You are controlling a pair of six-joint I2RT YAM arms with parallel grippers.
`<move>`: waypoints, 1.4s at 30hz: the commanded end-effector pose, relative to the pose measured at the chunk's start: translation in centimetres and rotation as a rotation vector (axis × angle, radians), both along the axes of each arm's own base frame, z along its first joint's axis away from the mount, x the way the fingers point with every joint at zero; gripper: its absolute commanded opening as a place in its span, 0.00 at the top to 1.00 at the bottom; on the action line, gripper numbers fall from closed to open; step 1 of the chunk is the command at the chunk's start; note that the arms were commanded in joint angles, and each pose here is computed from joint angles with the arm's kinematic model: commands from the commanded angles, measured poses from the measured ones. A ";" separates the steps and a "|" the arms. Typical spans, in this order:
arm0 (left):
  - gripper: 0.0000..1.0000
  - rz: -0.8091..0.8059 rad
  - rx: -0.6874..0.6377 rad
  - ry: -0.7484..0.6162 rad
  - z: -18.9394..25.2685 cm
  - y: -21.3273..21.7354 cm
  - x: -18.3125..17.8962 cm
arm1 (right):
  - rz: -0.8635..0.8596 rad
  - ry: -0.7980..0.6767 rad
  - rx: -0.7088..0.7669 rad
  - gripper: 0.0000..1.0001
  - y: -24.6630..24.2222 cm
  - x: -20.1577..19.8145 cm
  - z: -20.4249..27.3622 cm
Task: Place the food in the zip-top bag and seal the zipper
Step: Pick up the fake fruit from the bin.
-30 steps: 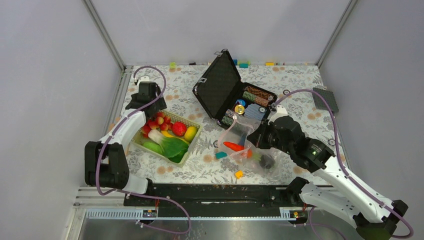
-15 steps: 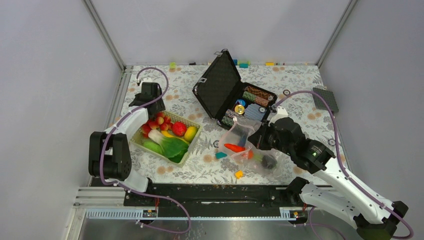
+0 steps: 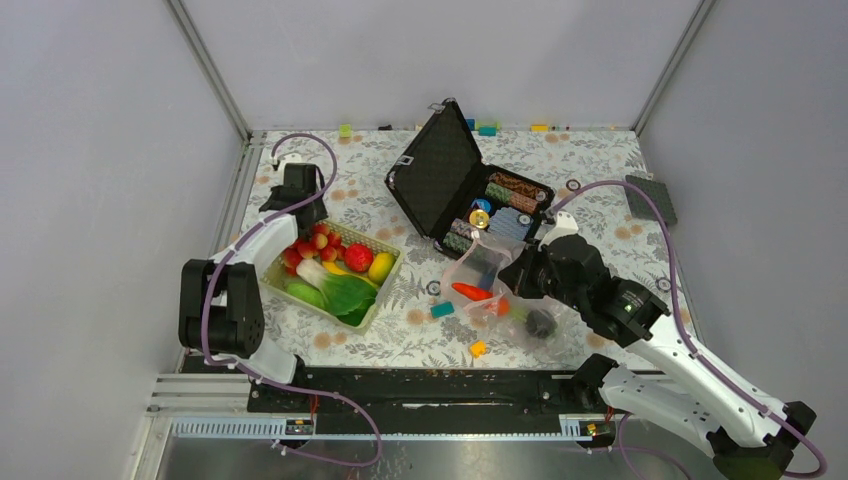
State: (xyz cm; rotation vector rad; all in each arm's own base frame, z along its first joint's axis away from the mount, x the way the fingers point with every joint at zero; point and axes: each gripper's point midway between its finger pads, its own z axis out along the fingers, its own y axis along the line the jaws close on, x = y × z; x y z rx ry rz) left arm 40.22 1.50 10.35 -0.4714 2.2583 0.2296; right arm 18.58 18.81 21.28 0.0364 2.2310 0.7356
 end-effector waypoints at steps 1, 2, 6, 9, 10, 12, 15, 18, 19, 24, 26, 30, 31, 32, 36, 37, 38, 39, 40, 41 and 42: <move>0.50 0.031 0.009 -0.033 1.6 0.9 -1.0 | -0.026 -0.029 -0.018 0.99 -0.3 0.9 0.5; 0.50 0.021 0.000 -0.064 2.3 0.7 -1.1 | -0.023 -0.027 -0.021 0.99 -0.2 0.9 0.5; 0.49 0.013 -0.010 -0.130 3.4 0.6 -1.6 | -0.019 -0.022 -0.025 0.99 0.0 1.0 0.4; 0.49 0.010 -0.010 -0.121 3.1 0.5 -1.6 | -0.023 -0.018 -0.031 0.99 0.0 1.2 0.4; 0.49 0.008 -0.007 -0.117 2.9 0.5 -1.4 | -0.024 -0.015 -0.034 0.99 0.0 1.3 0.3; 0.49 0.013 0.003 -0.092 2.4 0.7 -1.2 | -0.019 -0.013 -0.034 0.99 0.2 1.3 0.3; 0.49 0.029 0.019 -0.062 1.6 1.1 -1.1 | -0.019 -0.005 -0.038 0.99 0.3 1.3 0.2; 0.49 0.042 0.024 -0.052 0.9 1.4 -1.0 | -0.020 -0.002 -0.040 0.99 0.3 1.4 0.1; 0.49 0.043 0.021 -0.046 0.6 1.5 -0.9 | -0.021 -0.001 -0.042 0.99 0.4 1.4 0.0; 0.50 0.034 0.002 -0.014 -0.8 1.3 -0.4 | -0.023 -0.004 -0.049 0.98 0.3 1.6 0.0; 0.50 0.024 -0.009 -0.012 -1.0 1.1 -0.2 | -0.025 -0.004 -0.050 0.98 0.3 1.6 0.0; 0.51 0.022 -0.004 0.004 -1.3 1.1 -0.1 | -0.030 -0.009 -0.053 0.98 0.2 1.7 0.1; 0.51 0.023 -0.002 0.009 -1.4 1.1 -0.1 | -0.030 -0.009 -0.054 0.98 0.2 1.7 0.1; 0.51 0.021 -0.002 0.010 -1.4 1.1 0.0 | -0.029 -0.010 -0.054 0.98 0.2 1.7 0.1; 0.55 0.010 0.006 0.030 -1.8 1.1 0.1 | -0.028 -0.014 -0.054 0.98 0.2 1.7 0.2; 0.57 0.012 0.009 0.034 -1.9 1.2 0.1 | -0.028 -0.016 -0.052 0.98 0.2 1.7 0.3; 0.59 0.015 0.012 0.039 -1.9 1.2 0.1 | -0.029 -0.017 -0.051 0.99 0.2 1.7 0.4; 0.62 0.016 0.012 0.040 -1.9 1.2 0.1 | -0.029 -0.017 -0.052 0.99 0.2 1.8 0.3; 0.64 0.016 0.012 0.041 -2.0 1.2 0.0 | -0.030 -0.017 -0.052 0.98 0.2 1.8 0.4; 0.67 0.015 0.012 0.040 -2.0 1.2 0.0 | -0.030 -0.018 -0.051 0.99 0.2 1.8 0.4; 0.70 0.015 0.011 0.037 -1.9 1.2 0.0 | -0.029 -0.020 -0.049 0.99 0.2 1.8 0.5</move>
